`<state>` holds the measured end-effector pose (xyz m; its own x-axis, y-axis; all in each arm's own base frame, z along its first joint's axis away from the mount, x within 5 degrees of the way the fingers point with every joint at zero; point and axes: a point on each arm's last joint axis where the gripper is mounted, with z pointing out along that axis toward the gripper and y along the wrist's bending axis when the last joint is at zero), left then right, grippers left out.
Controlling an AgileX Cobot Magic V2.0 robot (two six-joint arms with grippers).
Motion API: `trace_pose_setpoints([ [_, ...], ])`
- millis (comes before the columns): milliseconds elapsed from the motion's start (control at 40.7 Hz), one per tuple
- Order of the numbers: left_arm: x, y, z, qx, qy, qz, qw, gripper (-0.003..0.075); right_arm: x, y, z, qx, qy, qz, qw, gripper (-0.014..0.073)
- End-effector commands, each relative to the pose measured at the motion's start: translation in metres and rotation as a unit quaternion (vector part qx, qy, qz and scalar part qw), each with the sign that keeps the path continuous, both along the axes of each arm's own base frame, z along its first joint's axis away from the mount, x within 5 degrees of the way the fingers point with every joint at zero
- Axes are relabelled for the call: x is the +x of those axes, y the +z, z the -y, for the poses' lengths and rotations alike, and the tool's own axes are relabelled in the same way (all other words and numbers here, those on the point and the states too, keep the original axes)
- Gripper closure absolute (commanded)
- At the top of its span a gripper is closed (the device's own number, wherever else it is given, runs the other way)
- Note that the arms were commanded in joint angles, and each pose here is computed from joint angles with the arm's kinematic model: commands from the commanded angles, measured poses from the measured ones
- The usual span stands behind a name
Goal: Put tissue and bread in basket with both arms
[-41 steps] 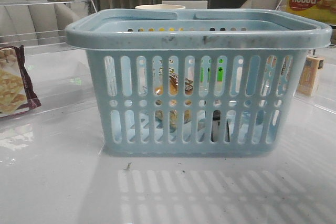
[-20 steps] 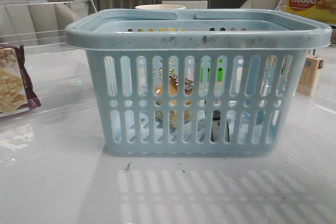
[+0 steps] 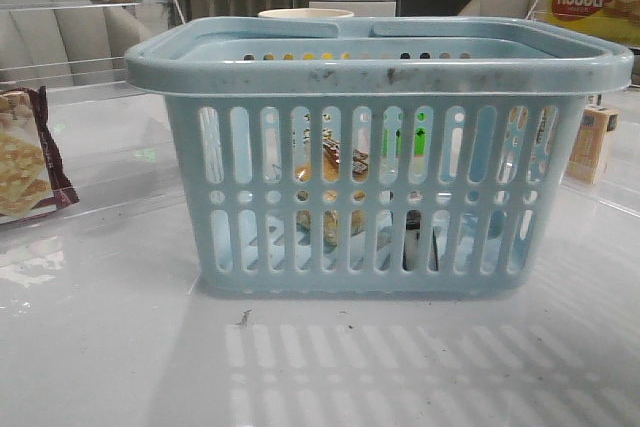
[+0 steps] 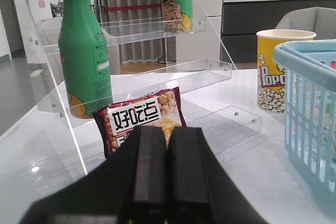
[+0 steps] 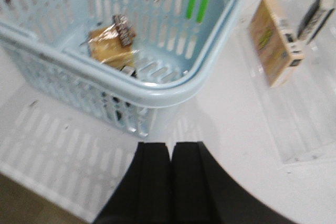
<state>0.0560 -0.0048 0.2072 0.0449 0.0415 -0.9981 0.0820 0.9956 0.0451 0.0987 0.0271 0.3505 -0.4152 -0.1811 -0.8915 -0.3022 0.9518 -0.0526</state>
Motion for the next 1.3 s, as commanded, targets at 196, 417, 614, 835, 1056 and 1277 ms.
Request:
trace_pose_setpoints([
  [196,-0.002,0.009,-0.001,-0.010,0.003,0.052,0.999,0.0629,-0.026,-0.043,0.025,0.007,-0.119,0.220,0.968,0.0540],
  [417,-0.002,0.009,-0.001,-0.010,0.003,0.052,0.999,0.0629,-0.038,-0.111,0.027,0.011,-0.133,0.267,0.954,0.0540],
  [614,-0.002,0.009,-0.001,-0.010,0.003,0.052,0.999,0.0629,-0.042,-0.141,0.028,0.014,-0.135,0.296,0.946,0.0540],
  [835,-0.002,0.009,-0.001,-0.010,0.003,0.051,0.999,0.0629,-0.044,-0.140,0.028,0.015,-0.136,0.306,0.942,0.0540],
  [1056,-0.002,0.009,-0.001,-0.010,0.003,0.051,0.999,0.0629,-0.044,-0.139,0.028,0.020,-0.137,0.306,0.942,0.0540],
  [1277,-0.002,0.009,-0.001,-0.010,0.003,0.051,0.999,0.0629,-0.045,-0.136,0.027,0.047,-0.135,0.323,0.936,0.0540],
])
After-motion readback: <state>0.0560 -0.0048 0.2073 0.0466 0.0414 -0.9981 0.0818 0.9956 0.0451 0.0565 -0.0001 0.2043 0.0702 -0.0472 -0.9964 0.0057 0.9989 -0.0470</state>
